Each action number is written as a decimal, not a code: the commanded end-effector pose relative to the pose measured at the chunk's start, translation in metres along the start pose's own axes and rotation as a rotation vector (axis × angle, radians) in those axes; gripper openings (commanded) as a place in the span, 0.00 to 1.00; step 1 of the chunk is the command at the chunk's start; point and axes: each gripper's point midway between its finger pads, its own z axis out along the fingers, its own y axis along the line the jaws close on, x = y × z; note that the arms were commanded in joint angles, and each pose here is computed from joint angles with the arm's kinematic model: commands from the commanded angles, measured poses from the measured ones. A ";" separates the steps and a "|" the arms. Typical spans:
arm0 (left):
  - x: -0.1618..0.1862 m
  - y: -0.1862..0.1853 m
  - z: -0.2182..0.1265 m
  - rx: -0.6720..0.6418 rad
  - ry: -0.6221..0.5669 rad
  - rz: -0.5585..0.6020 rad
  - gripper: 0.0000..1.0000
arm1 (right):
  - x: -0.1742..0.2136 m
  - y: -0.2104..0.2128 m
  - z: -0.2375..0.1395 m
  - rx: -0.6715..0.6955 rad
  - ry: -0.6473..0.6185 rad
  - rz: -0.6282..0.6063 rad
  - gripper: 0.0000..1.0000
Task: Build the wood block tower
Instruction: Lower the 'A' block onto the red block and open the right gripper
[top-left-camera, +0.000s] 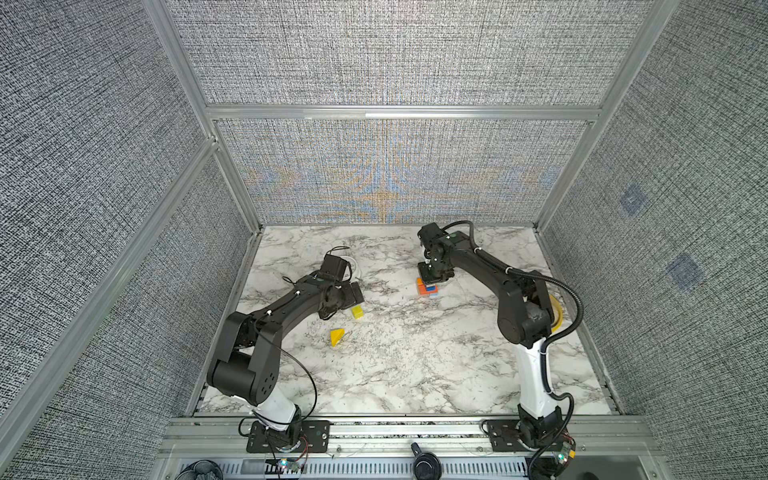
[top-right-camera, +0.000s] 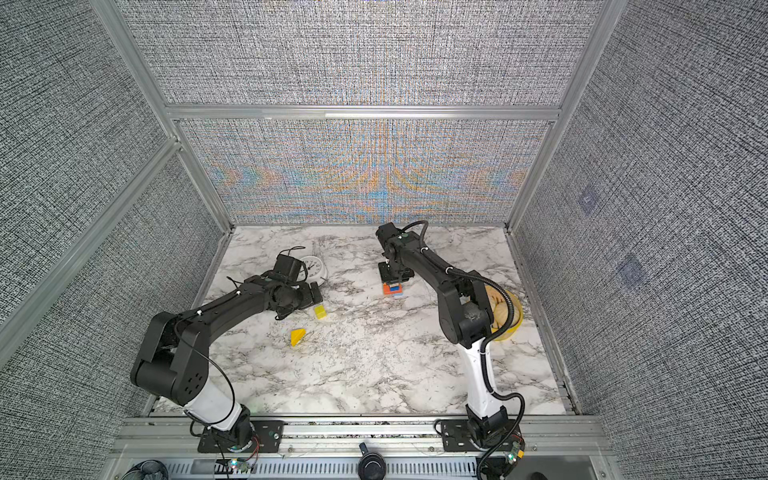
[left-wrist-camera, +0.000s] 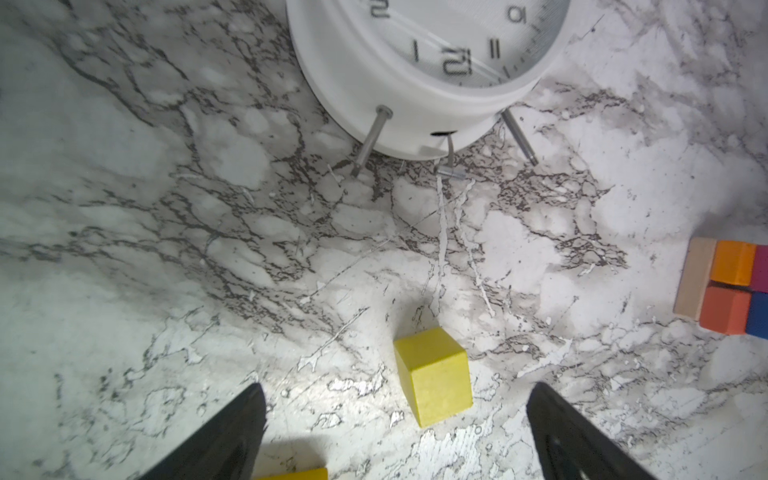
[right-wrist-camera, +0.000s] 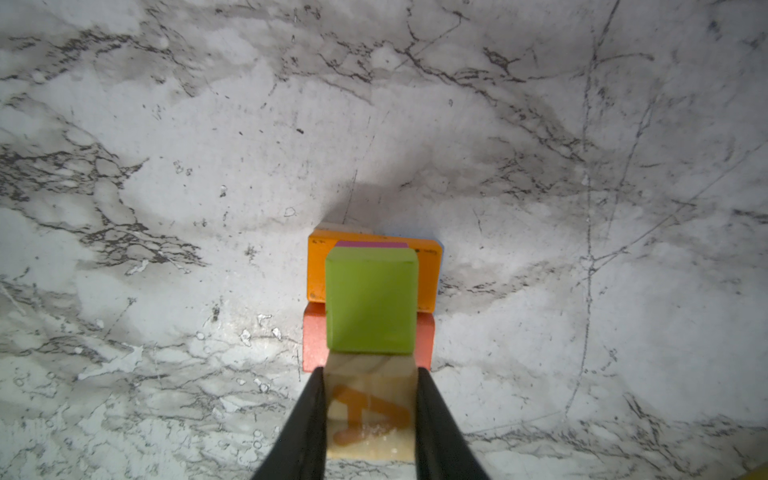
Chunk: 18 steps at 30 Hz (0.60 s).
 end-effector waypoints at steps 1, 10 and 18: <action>-0.002 -0.001 -0.002 0.008 -0.013 -0.007 0.99 | 0.003 0.001 0.002 -0.008 0.016 -0.005 0.32; -0.001 0.000 -0.001 0.008 -0.010 -0.009 0.99 | 0.003 0.002 0.004 -0.012 0.020 -0.005 0.35; -0.001 -0.001 -0.002 0.009 -0.014 -0.006 0.99 | 0.003 0.003 0.005 -0.013 0.022 -0.006 0.44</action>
